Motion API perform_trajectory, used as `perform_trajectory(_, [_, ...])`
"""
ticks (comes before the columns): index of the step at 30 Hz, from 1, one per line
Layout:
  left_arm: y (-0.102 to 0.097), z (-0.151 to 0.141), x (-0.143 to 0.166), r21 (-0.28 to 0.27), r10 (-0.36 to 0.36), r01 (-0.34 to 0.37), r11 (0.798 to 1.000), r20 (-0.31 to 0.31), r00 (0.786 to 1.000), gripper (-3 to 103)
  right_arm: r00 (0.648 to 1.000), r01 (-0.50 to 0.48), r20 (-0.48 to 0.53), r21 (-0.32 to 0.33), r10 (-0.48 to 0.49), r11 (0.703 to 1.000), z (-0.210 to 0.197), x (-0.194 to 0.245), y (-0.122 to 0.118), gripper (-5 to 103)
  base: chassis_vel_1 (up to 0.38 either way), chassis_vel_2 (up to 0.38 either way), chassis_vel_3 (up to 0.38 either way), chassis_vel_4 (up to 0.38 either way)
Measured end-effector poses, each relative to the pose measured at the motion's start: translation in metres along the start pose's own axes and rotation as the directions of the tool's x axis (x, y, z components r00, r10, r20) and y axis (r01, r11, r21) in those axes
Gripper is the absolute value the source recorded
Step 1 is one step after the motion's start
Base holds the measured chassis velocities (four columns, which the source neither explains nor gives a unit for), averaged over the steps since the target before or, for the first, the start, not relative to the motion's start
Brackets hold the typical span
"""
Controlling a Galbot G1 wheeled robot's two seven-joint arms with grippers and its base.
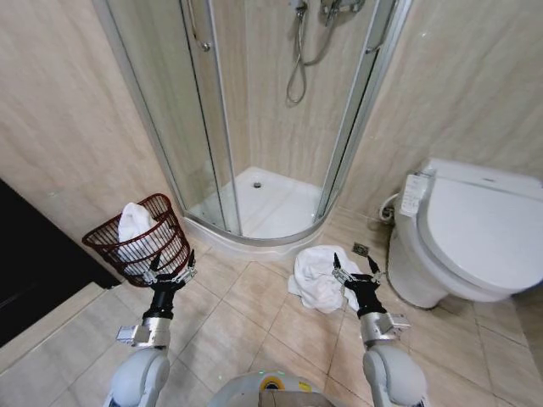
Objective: Discard the used towel into the hamper.
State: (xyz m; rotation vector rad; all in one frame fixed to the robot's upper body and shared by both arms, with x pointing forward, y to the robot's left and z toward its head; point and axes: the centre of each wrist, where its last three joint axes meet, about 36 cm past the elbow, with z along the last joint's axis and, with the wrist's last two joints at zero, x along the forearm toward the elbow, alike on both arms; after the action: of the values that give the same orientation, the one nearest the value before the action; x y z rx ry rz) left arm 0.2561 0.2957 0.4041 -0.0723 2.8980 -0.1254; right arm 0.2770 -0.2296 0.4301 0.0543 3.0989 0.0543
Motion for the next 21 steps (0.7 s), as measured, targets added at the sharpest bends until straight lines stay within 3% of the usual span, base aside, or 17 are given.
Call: perform_trajectory(21, [-0.0007, 0.0007, 0.0007, 0.002, 0.008, -0.008, 1.000, 0.005, 1.000, 100, 1.000, -0.010, 0.006, 0.001, 0.010, 1.000, 0.0048, 0.0035, -0.0020, 100, -0.040, 0.036, 0.040, -0.039])
